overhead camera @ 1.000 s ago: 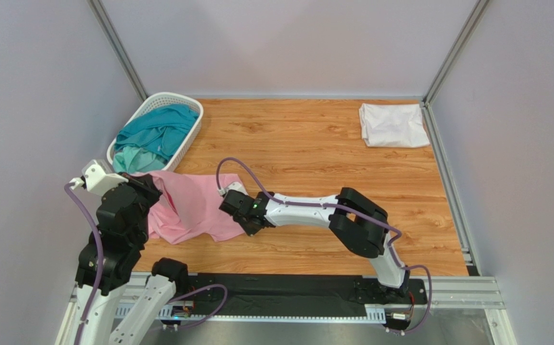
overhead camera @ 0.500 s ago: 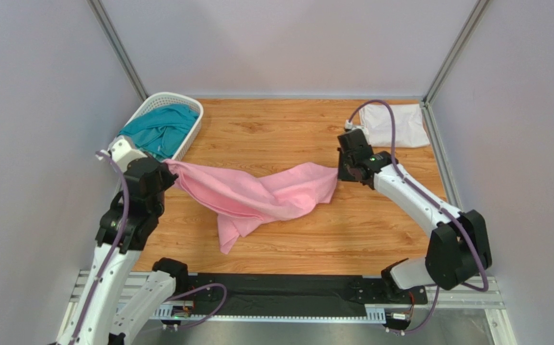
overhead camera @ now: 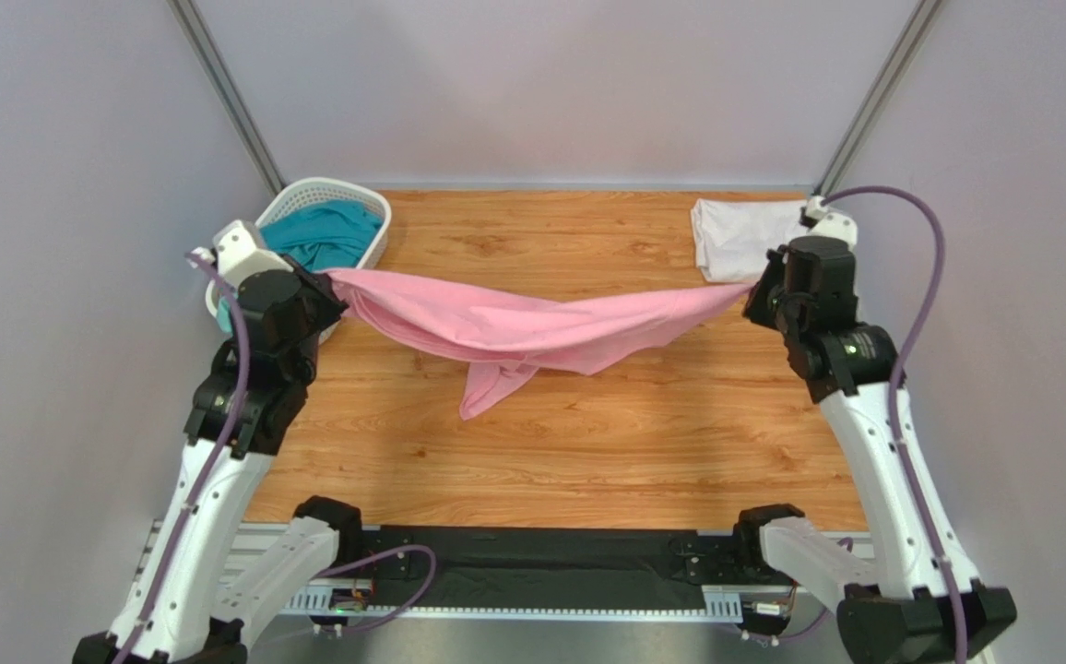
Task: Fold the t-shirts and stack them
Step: Flatten the tshirt out, then fold the tshirt
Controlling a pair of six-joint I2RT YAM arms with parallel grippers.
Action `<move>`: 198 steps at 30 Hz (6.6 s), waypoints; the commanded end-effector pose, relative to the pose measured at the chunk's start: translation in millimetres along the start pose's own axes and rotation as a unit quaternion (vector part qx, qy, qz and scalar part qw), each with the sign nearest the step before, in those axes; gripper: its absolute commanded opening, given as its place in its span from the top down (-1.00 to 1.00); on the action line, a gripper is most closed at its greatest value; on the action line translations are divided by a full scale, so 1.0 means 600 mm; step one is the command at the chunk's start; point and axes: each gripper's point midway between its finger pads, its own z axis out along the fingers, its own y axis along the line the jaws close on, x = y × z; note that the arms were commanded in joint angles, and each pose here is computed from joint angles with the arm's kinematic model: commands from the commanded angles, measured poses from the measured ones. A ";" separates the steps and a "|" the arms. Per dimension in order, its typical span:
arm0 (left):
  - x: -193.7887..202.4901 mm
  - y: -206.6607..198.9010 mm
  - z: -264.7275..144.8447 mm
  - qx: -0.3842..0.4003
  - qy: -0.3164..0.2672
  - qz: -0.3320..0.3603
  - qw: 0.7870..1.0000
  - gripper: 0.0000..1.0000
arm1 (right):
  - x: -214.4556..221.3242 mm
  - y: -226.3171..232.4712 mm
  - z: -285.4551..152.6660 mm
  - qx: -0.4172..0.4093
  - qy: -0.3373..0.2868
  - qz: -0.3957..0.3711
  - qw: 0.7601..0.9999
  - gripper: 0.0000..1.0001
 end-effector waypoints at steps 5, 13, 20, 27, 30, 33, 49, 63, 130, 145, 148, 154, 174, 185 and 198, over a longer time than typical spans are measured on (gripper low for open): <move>-0.134 -0.021 -0.130 0.104 -0.118 -0.057 0.986 1.00 | -0.124 -0.040 -0.182 0.009 -0.162 0.017 0.987 0.99; -0.165 -0.026 -0.199 0.167 -0.145 -0.079 0.972 1.00 | -0.164 -0.047 -0.297 -0.028 -0.241 0.023 0.970 0.99; -0.092 -0.055 -0.074 0.104 -0.057 -0.031 0.992 1.00 | -0.128 -0.058 -0.195 0.033 -0.169 0.005 0.985 0.99; 0.116 -0.073 0.133 0.019 0.144 0.049 0.988 0.30 | -0.018 -0.069 0.033 0.060 -0.021 0.027 0.998 0.99; 0.199 -0.087 0.172 0.026 0.231 0.058 0.971 -0.72 | 0.038 -0.084 0.104 0.070 0.053 0.039 0.995 0.99; 0.255 -0.108 0.173 0.063 0.295 0.061 0.952 -0.99 | 0.079 -0.093 0.144 0.087 0.102 0.034 0.990 0.99; 0.494 -0.107 -0.131 0.216 0.508 0.189 0.812 -0.99 | 0.129 -0.089 0.150 0.072 0.135 0.044 0.987 0.98; 0.594 -0.143 -0.188 0.244 0.555 0.201 0.769 -0.61 | 0.141 -0.085 0.154 0.064 0.147 0.046 0.986 0.97; 0.184 -0.236 -0.044 0.237 0.220 0.132 0.937 1.00 | -0.034 -0.031 0.031 -0.018 -0.003 0.035 0.999 0.99; -0.244 -0.260 -0.283 0.397 -0.107 0.083 0.908 1.00 | -0.282 0.048 -0.358 -0.173 -0.299 0.017 0.938 0.99; -0.274 -0.256 -0.337 0.443 -0.131 0.080 0.883 1.00 | -0.294 0.055 -0.433 -0.197 -0.338 0.001 0.920 1.00; -0.305 -0.223 -0.434 0.512 -0.162 0.066 0.841 1.00 | -0.313 0.064 -0.582 -0.234 -0.416 -0.032 0.878 0.99; 0.014 -0.198 0.058 0.137 0.065 0.124 0.981 1.00 | -0.293 0.102 -0.105 -0.198 -0.195 -0.041 0.960 0.98; 0.328 -0.163 0.371 0.098 0.284 0.149 0.942 1.00 | -0.071 0.092 0.317 -0.166 0.062 -0.040 0.983 0.99; 0.354 -0.147 0.442 0.098 0.310 0.130 0.937 1.00 | 0.006 0.080 0.388 -0.136 0.148 -0.033 0.979 0.99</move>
